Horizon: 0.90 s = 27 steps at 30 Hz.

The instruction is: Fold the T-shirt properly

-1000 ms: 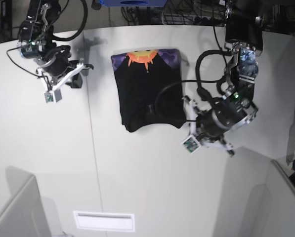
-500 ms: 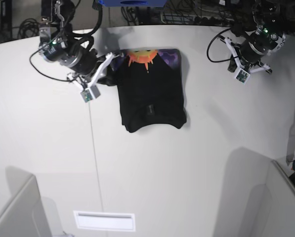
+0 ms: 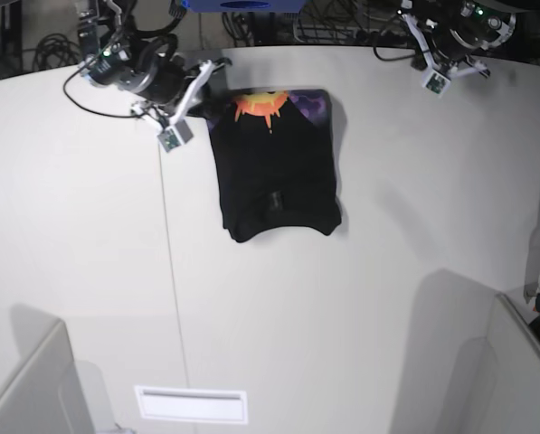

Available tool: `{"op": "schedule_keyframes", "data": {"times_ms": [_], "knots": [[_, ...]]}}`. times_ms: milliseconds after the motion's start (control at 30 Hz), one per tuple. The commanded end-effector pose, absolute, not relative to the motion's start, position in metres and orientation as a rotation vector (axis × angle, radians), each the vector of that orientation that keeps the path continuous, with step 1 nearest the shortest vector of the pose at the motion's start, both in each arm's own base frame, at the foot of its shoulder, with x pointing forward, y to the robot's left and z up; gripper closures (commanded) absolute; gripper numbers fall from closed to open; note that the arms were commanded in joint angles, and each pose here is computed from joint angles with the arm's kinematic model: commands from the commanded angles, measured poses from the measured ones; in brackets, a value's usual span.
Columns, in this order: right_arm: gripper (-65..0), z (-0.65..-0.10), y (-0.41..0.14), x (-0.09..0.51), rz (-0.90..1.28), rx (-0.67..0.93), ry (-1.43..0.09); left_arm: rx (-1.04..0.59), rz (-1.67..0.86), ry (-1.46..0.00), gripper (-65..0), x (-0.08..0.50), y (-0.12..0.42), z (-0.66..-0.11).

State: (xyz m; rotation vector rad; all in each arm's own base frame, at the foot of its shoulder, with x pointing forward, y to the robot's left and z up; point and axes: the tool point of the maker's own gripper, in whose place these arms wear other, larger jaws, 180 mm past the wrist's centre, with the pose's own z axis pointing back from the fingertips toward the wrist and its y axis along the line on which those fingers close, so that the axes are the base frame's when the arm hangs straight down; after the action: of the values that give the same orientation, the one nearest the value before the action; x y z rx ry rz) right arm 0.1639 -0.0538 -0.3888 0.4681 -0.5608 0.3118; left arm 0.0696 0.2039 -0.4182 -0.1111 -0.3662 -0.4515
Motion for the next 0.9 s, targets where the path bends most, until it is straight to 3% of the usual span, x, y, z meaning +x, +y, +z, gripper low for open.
{"op": "schedule_keyframes", "data": {"times_ms": [0,200,367,600,733,867], "knots": [[0.0,-0.378,-0.061,0.165,0.303,0.470,-0.608,-0.140,-0.463,-0.381,0.0,0.061,0.196,-0.413],[0.0,-0.394,-0.137,0.115,0.216,0.313,-0.523,-0.237,-0.422,-0.358,0.0,-0.004,0.183,-0.406],[0.0,-0.405,-0.167,0.060,0.154,0.250,-0.385,-0.266,-0.407,-0.297,0.0,-0.034,0.180,-0.407],[0.0,-0.451,-0.115,-0.045,0.167,0.411,-0.072,-0.333,-0.315,-0.149,0.0,-0.074,0.177,-0.463],[0.0,-0.507,-0.107,-0.100,0.278,0.382,0.121,-0.331,-0.327,-0.035,0.0,-0.091,0.179,-0.511],[0.0,-0.562,-0.104,-0.163,0.431,0.371,0.270,-0.389,-0.188,-0.084,0.0,-0.098,0.163,-0.549]]}}
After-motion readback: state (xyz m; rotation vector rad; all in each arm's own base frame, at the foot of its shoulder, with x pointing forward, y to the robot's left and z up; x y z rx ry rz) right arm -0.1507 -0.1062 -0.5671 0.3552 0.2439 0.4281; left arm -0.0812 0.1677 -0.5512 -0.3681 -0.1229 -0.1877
